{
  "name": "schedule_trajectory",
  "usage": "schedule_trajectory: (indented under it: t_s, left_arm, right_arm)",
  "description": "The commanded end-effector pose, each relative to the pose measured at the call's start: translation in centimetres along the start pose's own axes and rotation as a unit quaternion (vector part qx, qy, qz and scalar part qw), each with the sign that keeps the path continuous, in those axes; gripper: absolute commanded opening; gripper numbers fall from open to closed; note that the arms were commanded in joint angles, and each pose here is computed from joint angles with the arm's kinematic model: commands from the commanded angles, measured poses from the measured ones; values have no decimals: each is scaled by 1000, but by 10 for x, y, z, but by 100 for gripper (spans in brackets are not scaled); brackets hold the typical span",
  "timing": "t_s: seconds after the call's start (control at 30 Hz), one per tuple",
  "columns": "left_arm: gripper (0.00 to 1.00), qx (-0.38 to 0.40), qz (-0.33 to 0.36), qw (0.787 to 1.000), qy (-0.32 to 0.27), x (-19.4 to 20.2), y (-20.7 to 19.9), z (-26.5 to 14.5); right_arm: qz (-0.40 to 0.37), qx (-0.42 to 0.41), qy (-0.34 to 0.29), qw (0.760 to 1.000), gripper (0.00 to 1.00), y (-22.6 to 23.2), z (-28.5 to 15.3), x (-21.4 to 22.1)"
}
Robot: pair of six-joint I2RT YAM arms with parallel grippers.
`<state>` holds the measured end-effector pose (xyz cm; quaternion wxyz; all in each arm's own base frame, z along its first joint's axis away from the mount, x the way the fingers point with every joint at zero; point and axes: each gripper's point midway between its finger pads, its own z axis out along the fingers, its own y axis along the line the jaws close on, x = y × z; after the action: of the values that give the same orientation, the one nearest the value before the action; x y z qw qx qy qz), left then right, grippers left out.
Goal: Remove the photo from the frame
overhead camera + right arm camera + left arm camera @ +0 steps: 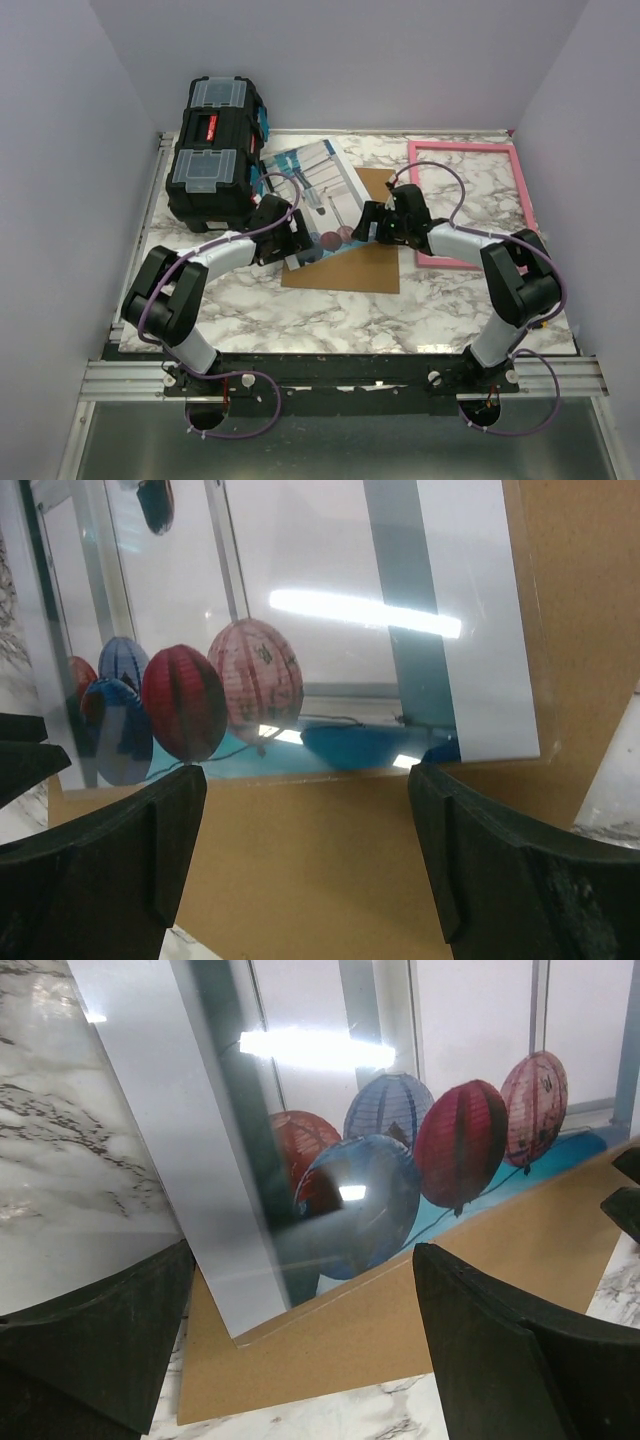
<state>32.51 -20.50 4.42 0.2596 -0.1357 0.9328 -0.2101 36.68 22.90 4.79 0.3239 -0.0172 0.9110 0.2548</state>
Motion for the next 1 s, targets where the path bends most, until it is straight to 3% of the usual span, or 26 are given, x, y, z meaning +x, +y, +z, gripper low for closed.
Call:
schedule_trajectory:
  t_s: [0.0,0.13,0.4,0.6,0.8,0.97]
  left_arm:
    - [92,51,3,998,34,22,-21,-1]
    - [92,44,7,998,34,24,-28,-1]
    - [95,-5,-2,997,-76,-15,-9,-44]
    - [98,14,9,998,-65,-38,-22,-43]
    - [98,-59,37,994,-88,-79,-19,-26]
    - [98,-91,31,993,-73,-83,-17,-6]
  right_arm:
    - [-9,20,-17,1000,92,0,-13,-11]
    - [-46,44,-52,997,96,0,-11,-45]
    - [-117,175,-53,976,97,-36,19,-94]
    - [-126,125,-55,983,100,-21,48,-105]
    - [-108,124,-49,985,100,-21,57,-104]
    - [-113,138,-53,983,100,-32,61,-103]
